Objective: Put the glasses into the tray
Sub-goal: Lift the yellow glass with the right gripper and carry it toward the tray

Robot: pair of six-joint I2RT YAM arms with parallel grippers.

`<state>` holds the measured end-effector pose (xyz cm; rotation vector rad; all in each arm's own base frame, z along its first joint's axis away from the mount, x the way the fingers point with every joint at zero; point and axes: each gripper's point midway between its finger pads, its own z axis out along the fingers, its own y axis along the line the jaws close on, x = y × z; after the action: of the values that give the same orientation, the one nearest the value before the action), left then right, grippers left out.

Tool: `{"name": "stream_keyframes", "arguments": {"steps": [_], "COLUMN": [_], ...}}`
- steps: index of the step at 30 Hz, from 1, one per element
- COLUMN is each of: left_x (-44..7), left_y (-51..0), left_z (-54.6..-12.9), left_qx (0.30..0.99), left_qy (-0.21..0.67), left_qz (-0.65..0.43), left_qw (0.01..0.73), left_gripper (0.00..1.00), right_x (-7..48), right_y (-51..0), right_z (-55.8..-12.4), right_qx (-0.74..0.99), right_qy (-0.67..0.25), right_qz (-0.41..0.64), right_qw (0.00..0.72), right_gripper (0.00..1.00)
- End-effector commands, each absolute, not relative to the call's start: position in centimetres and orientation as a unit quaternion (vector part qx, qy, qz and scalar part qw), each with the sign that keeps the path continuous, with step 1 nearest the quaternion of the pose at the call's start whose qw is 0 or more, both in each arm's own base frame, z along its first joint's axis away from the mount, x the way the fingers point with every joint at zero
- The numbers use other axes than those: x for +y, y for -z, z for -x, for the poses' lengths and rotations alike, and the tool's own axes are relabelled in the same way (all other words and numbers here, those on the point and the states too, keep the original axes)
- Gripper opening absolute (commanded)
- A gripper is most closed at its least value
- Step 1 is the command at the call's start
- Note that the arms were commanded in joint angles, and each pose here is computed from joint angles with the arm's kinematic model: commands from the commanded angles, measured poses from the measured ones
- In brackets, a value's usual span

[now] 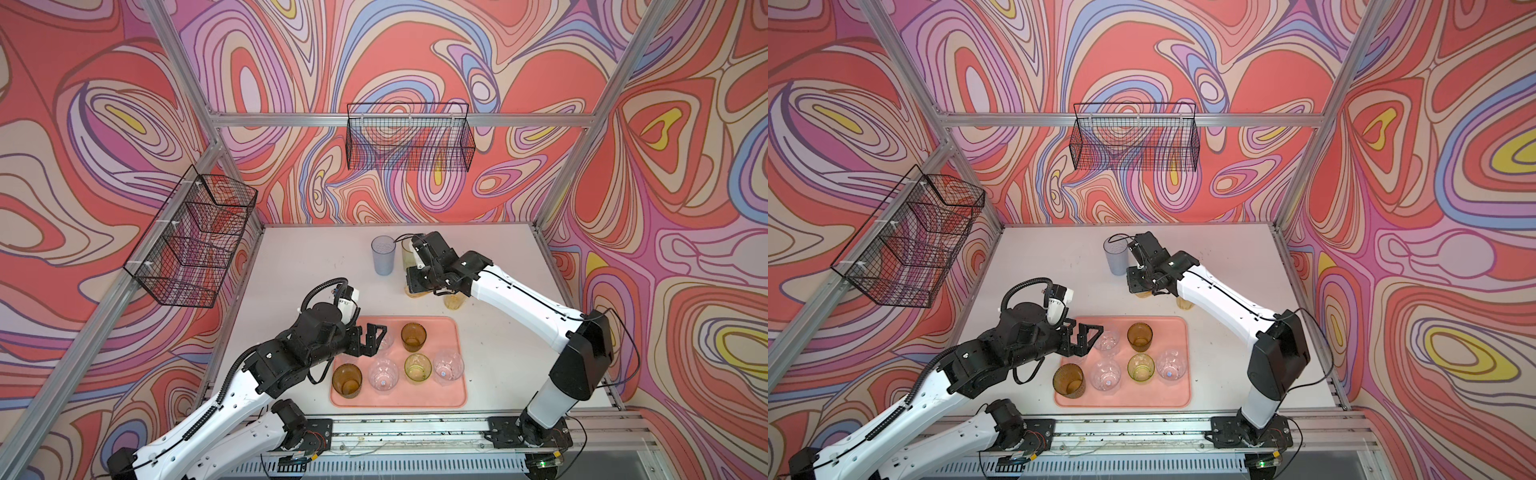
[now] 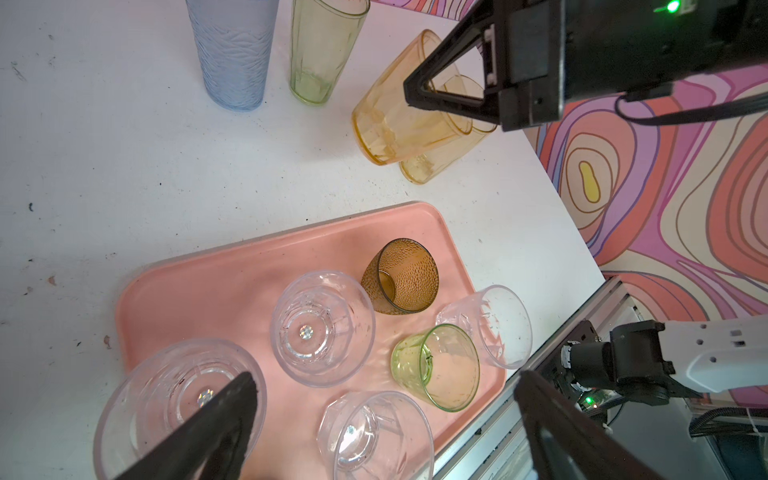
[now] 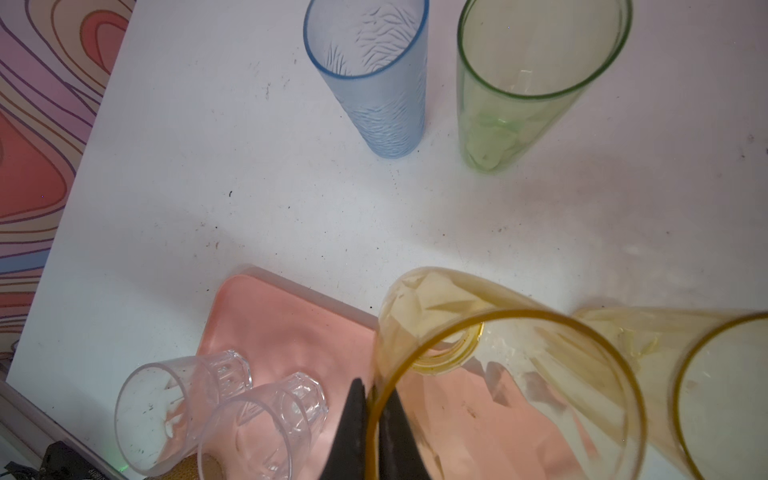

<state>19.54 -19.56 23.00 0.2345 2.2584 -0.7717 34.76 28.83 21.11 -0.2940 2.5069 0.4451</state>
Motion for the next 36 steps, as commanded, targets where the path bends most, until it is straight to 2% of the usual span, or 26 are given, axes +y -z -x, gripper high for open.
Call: {"name": "stream_keyframes", "arguments": {"steps": [1, 12, 36], "left_x": [-18.8, -18.4, -18.5], "left_y": [-22.9, -23.0, -22.2], "left_z": [-19.0, -19.2, -20.2], "left_qx": [0.885, 0.884, 0.892], "left_qy": [0.289, 0.285, 0.263], "left_qz": [-0.091, -0.077, -0.074], "left_qw": [0.355, 0.361, 0.361], "left_gripper": [1.00, 1.00, 1.00], "right_x": [28.3, 26.0, 24.3], "right_y": [-21.8, -22.3, -19.5], "right_z": [-34.4, -31.9, -29.1], "right_qx": [0.934, 0.935, 0.948], "right_qy": [-0.163, -0.154, -0.128], "right_qz": [0.099, 0.086, 0.069], "right_qw": [0.303, 0.307, 0.284], "right_gripper": [0.00, 0.00, 0.00]}}
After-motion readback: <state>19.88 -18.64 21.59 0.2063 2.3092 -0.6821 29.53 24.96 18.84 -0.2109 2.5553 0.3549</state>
